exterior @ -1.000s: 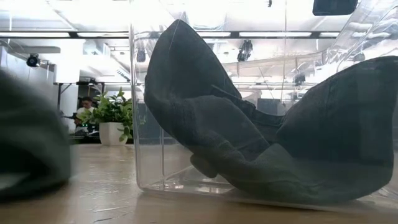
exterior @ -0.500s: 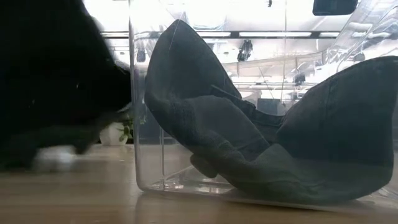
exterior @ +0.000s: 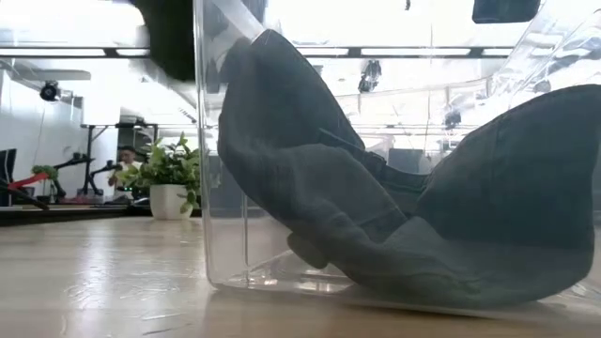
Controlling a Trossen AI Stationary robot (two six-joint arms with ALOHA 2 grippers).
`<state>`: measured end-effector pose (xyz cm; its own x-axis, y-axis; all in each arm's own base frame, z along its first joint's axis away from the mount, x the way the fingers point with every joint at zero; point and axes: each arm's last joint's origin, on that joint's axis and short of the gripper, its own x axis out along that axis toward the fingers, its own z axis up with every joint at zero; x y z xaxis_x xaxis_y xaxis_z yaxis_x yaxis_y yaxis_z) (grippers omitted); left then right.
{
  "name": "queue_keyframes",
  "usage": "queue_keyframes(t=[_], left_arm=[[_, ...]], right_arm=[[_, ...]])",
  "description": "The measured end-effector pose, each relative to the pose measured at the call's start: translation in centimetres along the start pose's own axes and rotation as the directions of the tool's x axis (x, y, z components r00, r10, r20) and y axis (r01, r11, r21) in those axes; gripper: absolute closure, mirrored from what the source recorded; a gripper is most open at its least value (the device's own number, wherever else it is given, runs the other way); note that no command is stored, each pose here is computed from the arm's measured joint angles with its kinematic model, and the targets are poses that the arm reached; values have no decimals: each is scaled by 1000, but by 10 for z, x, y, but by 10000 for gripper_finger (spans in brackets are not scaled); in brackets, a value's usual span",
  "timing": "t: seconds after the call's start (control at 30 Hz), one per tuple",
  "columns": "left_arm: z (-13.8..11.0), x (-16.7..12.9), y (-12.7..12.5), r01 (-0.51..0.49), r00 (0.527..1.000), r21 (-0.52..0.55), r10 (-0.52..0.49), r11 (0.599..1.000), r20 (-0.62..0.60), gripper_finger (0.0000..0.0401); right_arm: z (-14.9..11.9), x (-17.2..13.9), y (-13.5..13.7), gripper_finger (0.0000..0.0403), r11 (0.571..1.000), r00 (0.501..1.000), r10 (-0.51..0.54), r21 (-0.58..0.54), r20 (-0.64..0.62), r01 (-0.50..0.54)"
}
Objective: Pick & Place hat
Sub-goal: Put the gray cap into the bottom transparent container
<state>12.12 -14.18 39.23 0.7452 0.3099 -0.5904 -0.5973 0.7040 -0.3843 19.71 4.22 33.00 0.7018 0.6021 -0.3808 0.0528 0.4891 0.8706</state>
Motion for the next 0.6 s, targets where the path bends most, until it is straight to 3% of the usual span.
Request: queue_keyframes(t=[0.1, 0.23, 0.43, 0.53, 0.6], left_arm=[[27, -18, 16, 125, 963, -42, -111, 991, 245, 396], [57, -40, 29, 260, 812, -99, -162, 960, 561, 396], [76, -51, 32, 328, 800, -221, -146, 918, 581, 396], [74, -54, 24, 314, 813, -155, -181, 937, 553, 396], [71, -59, 16, 359, 830, -134, -250, 924, 499, 396]], right_arm=[[0, 0, 0, 174, 1000, 1000, 0, 4, 0, 0], [0, 0, 0, 174, 1000, 1000, 0, 1, 0, 0], [0, 0, 0, 174, 1000, 1000, 0, 1, 0, 0], [0, 0, 0, 174, 1000, 1000, 0, 3, 0, 0], [0, 0, 0, 174, 1000, 1000, 0, 0, 0, 0]])
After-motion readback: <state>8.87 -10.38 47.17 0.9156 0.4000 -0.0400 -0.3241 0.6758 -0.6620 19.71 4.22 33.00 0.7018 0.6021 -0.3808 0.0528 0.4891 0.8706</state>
